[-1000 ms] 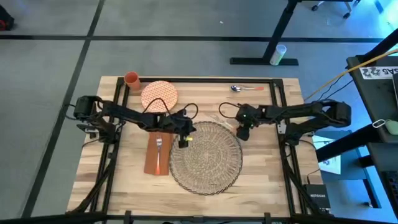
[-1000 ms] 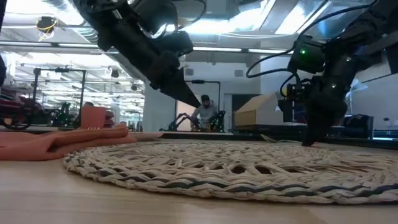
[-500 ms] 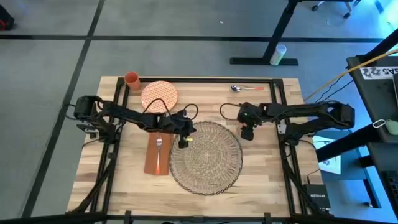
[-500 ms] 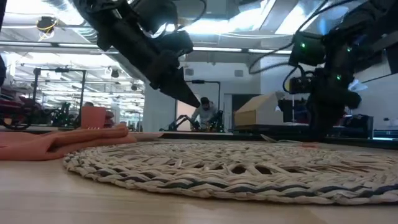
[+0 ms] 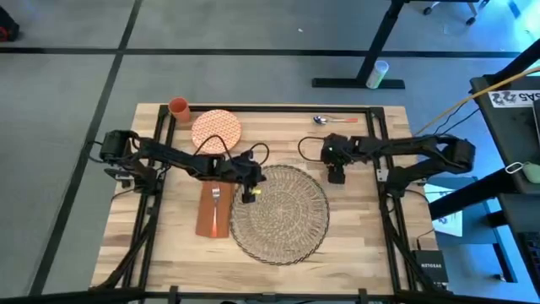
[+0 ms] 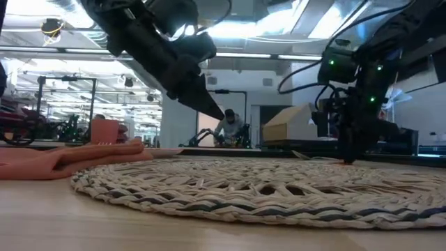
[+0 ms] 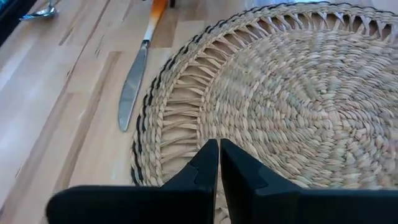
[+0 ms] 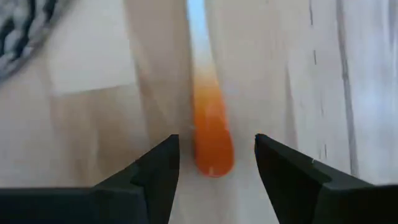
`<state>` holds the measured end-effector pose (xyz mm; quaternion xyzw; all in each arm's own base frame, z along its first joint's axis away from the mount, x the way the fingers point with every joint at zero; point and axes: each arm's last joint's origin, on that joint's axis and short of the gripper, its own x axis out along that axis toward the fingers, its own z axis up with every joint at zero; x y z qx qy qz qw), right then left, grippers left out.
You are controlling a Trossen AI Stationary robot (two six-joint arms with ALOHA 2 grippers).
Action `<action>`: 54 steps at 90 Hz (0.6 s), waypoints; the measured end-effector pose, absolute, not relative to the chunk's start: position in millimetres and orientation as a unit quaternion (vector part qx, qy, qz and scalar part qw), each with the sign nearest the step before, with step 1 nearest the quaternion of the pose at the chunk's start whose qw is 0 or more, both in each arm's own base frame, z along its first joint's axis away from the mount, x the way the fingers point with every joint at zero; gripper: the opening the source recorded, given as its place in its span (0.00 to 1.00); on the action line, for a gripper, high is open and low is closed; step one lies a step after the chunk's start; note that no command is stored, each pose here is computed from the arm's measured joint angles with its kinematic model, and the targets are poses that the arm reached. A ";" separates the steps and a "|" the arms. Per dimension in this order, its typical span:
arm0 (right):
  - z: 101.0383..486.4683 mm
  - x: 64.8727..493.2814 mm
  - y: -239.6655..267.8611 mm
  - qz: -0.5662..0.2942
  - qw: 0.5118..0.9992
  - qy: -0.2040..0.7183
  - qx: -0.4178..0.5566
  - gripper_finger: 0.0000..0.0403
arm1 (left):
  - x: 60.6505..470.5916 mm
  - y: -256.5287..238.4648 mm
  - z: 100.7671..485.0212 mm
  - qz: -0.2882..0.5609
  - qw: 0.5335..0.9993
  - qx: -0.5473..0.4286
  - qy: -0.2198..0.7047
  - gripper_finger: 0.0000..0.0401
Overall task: Set table place
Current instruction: Put the orange table knife to the right of the brown table mat
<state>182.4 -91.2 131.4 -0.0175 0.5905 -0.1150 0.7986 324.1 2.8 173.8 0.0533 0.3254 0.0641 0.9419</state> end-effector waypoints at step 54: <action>112.0 182.3 -106.9 -0.063 0.802 0.588 0.082 0.16 | 323.7 -19.0 174.0 0.033 0.944 0.062 0.322 0.00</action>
